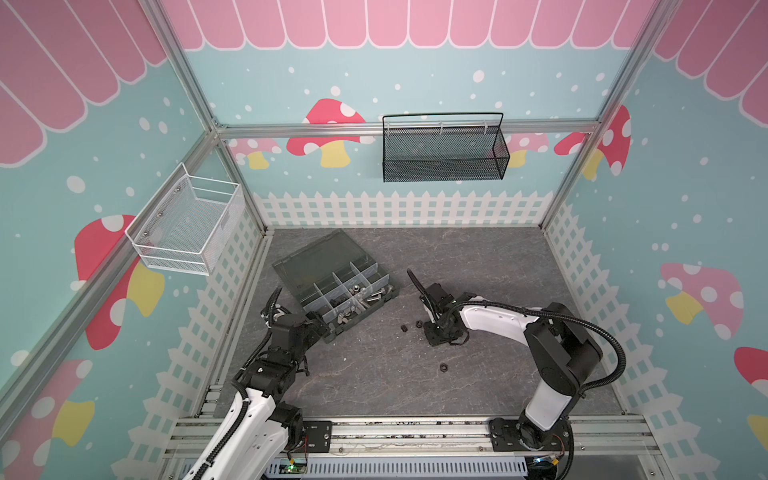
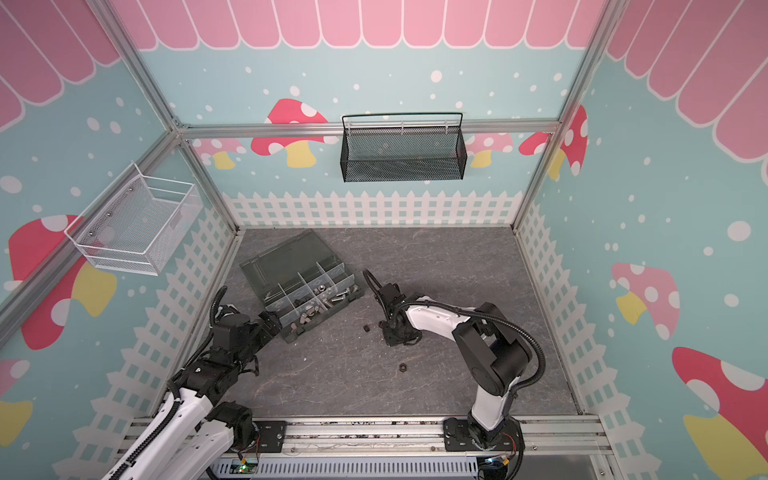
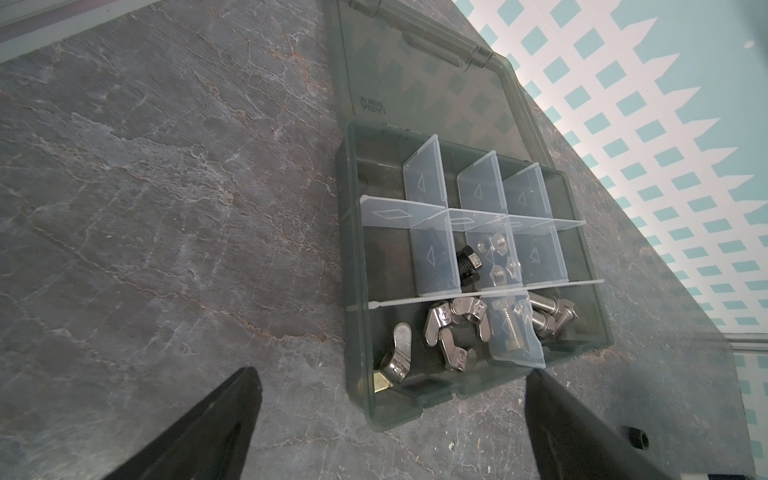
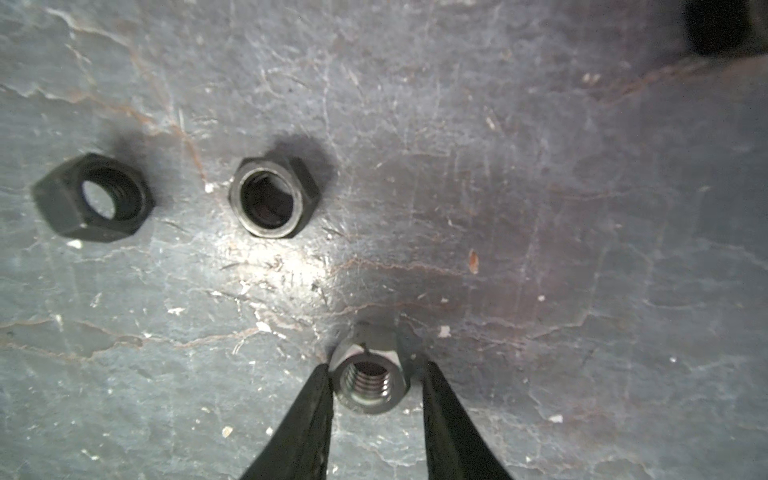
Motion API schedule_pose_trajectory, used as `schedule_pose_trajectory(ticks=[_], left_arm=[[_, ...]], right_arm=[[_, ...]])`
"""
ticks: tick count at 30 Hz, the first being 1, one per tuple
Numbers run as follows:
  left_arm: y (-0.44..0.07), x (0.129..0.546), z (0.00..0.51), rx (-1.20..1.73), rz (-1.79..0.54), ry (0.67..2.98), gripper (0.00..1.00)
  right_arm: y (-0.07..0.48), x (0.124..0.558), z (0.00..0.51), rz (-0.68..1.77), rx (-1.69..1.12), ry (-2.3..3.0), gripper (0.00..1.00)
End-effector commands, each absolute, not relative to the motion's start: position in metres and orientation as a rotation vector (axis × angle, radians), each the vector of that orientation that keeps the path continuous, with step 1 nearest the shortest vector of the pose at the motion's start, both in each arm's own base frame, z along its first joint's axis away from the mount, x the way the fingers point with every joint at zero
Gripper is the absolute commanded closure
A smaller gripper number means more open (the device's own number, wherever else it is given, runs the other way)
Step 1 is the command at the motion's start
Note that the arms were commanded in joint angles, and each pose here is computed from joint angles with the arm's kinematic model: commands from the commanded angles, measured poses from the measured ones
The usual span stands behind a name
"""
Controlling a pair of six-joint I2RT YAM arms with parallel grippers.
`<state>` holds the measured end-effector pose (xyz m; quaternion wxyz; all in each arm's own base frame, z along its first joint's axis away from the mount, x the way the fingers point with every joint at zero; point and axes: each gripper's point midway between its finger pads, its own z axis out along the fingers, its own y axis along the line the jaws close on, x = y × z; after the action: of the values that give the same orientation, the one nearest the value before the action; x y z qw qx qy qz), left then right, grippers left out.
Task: Sort the screws and nuts into containers
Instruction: 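Lower the right gripper onto the silver nut and close on it, then lift the silver nut with the right gripper and carry it over the organizer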
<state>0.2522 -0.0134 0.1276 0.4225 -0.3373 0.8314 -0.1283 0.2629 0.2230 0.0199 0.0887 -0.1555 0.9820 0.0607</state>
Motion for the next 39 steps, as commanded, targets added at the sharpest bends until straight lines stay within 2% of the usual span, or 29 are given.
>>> schedule_pose_trajectory(ticks=[1,8,18,30,39], left_arm=[[-0.011,0.251,0.128,-0.867,-0.325,2.070,0.00],[-0.012,0.251,0.129,-0.869,-0.330,2.066,0.00],[-0.011,0.250,0.130,-0.868,-0.329,2.063,0.00],[-0.010,0.250,0.130,-0.872,-0.324,2.062,0.00],[-0.011,0.251,0.129,-0.874,-0.328,2.064,0.00]], right_arm=[[0.223,0.264,0.013,0.168,-0.472,2.941,0.65],[0.224,0.261,0.007,0.177,-0.495,2.955,0.71],[0.229,0.264,0.014,0.212,-0.499,2.929,0.88],[0.237,0.278,0.047,0.239,-0.504,2.828,0.95],[0.262,0.298,0.077,0.295,-0.563,2.706,0.95]])
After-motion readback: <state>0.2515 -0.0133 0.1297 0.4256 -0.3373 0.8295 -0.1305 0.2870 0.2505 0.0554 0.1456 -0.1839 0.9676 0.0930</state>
